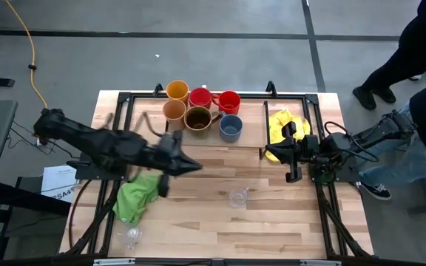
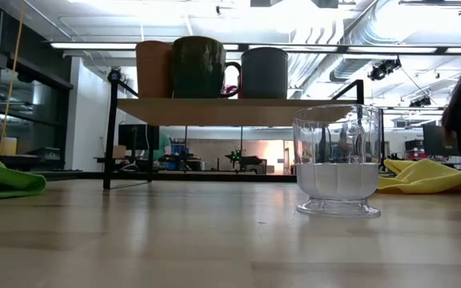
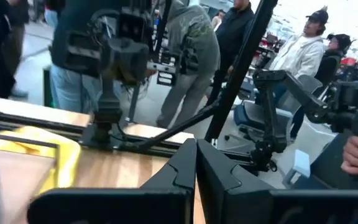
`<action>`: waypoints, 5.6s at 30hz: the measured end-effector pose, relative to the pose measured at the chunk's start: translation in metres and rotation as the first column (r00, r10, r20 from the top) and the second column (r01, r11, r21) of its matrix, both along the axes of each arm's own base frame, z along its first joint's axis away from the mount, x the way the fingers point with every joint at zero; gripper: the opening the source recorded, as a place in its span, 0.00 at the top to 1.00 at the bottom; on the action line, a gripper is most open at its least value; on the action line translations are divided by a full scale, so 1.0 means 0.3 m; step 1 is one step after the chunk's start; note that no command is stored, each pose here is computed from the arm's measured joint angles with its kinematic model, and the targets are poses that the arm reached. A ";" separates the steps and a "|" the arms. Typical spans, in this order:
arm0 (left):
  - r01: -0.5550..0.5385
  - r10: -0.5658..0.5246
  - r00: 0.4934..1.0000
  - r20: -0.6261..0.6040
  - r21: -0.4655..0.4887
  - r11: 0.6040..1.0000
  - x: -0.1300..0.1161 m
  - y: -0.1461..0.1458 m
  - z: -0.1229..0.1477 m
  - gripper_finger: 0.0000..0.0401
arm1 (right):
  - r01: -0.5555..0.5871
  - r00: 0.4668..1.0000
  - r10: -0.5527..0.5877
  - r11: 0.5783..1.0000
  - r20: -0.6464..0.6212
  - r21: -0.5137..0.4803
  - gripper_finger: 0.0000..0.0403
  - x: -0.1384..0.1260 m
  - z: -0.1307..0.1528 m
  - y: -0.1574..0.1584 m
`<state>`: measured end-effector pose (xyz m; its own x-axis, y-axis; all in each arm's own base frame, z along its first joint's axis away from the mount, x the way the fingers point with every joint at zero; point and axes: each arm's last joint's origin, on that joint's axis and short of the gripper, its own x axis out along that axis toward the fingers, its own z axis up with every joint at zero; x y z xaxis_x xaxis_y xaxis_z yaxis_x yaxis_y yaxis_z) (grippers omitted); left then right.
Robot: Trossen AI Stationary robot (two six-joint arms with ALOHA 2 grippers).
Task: Stack small to large cups/mugs on shelf
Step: Put the top transparent mug on the shelf
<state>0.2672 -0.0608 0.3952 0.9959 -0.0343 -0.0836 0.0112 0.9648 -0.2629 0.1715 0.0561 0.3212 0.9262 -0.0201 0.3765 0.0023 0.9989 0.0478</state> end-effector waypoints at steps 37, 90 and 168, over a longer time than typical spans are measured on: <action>-0.092 0.108 0.978 0.179 -0.099 0.991 -0.403 0.079 -0.151 1.00 | -0.006 1.000 0.006 1.000 -0.015 0.011 1.00 0.002 -0.005 0.001; -0.123 0.135 0.979 0.152 -0.090 0.988 -0.403 0.081 -0.159 1.00 | -0.060 0.099 0.153 0.987 -0.983 0.148 0.53 0.425 -0.341 0.123; -0.122 0.133 0.984 0.119 -0.099 0.988 -0.402 0.081 -0.170 1.00 | 0.138 0.950 -0.079 0.974 -0.300 0.180 1.00 0.038 -0.055 0.049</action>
<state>0.1467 -0.0365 0.3442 0.9950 0.0921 0.0389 -0.0724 0.9323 -0.3543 0.1830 0.0708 0.3048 0.9823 -0.1733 0.0707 0.1537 0.9624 0.2240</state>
